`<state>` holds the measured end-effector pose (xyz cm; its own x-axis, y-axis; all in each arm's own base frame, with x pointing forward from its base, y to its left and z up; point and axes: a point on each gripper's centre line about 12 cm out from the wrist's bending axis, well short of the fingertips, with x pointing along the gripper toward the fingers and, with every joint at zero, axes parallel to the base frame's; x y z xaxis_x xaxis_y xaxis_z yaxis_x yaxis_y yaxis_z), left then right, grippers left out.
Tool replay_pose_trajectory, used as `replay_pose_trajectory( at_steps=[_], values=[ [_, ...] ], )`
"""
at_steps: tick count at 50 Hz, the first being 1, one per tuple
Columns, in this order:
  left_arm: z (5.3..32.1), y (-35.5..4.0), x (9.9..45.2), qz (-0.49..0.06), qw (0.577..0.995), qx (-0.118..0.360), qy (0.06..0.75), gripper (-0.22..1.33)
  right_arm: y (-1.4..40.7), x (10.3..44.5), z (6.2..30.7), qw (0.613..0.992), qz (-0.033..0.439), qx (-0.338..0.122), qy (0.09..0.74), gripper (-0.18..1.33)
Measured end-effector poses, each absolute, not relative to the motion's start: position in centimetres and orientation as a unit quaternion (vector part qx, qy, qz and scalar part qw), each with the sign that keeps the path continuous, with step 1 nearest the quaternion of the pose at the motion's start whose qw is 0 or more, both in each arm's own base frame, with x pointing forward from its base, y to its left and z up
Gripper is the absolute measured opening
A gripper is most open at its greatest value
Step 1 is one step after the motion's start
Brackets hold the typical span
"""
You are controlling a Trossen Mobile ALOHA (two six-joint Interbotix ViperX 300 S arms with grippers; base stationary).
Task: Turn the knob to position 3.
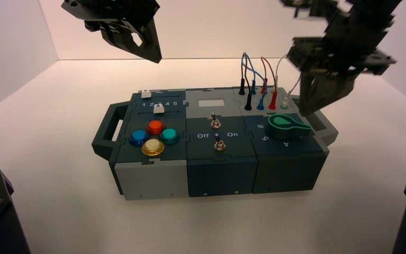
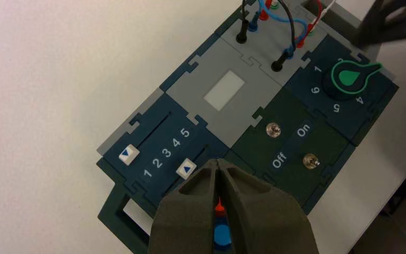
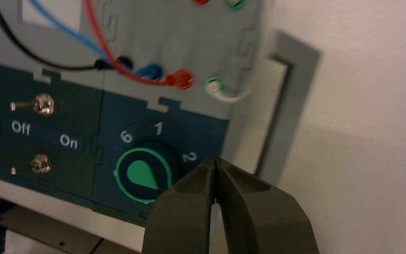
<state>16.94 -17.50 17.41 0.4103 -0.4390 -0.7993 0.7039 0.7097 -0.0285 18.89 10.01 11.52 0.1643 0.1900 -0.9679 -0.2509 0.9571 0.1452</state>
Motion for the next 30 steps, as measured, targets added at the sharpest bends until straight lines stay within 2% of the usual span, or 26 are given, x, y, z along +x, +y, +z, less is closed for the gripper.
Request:
replay_pose_trajectory(
  at_steps=[10, 30],
  values=[
    [17.8, -17.4, 16.9, -0.348, 0.828, 0.156, 0.412, -0.16, 8.8, 18.6, 13.5, 0.773, 0.129, -0.005, 0.621, -0.14],
    [17.8, -17.4, 16.8, -0.347, 0.825, 0.159, 0.417, -0.16, 8.6, 16.6, 15.8, 0.785, 0.142, 0.022, 0.603, -0.14]
  ],
)
